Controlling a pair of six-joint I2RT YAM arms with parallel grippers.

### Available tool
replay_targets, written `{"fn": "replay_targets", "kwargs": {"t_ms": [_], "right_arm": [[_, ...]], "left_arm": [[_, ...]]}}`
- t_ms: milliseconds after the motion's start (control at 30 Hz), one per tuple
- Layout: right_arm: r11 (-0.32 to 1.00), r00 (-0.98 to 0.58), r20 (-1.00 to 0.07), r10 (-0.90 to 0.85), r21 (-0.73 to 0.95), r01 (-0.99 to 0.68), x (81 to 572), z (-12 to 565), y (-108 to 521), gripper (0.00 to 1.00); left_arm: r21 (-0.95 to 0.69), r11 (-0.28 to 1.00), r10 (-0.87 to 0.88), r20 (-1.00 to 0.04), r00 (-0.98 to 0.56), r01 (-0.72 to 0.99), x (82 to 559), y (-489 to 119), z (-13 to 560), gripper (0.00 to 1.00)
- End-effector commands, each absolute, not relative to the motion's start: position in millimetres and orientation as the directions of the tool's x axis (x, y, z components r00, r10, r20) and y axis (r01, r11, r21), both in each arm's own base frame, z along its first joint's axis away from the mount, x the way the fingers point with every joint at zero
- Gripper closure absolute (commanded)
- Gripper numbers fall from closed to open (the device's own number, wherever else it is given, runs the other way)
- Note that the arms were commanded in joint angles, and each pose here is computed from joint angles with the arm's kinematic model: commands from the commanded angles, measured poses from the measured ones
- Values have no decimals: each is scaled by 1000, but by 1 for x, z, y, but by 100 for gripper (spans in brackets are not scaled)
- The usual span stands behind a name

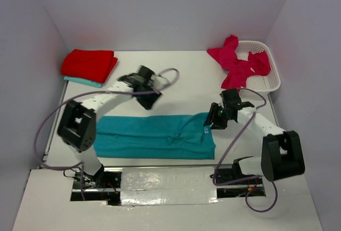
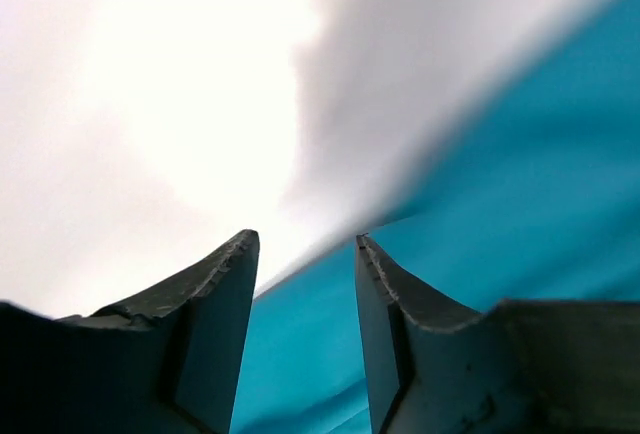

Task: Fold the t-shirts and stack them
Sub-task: Rotate the tshirt 90 degrees

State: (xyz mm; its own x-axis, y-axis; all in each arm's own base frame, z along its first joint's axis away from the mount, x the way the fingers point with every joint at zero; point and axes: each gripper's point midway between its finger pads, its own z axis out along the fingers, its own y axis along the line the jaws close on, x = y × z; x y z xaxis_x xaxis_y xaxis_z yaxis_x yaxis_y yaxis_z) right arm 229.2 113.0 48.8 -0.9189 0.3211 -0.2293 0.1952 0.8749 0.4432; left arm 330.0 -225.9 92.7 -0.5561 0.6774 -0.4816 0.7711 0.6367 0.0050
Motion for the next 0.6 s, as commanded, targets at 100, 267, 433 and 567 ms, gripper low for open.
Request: {"fn": "replay_targets", "kwargs": {"t_ms": [100,267,433,567], "right_arm": [[934,-905,-297,303,279,222,285,40,90,37],[956,-938,-238,253,212,204,301,19,86,30],[957,-959,-168,229,221,190,324,3,96,74],[960,-968,-167,185,242,142,352,10,106,100]], "left_arm": [[306,884,454,-380,-806,354,340,1,92,28],[323,914,356,-343,-869,247,321,65,53,18],[329,919,310,-253,-917,220,307,89,18,52],[269,948,242,-257,-936,171,300,106,16,62]]}}
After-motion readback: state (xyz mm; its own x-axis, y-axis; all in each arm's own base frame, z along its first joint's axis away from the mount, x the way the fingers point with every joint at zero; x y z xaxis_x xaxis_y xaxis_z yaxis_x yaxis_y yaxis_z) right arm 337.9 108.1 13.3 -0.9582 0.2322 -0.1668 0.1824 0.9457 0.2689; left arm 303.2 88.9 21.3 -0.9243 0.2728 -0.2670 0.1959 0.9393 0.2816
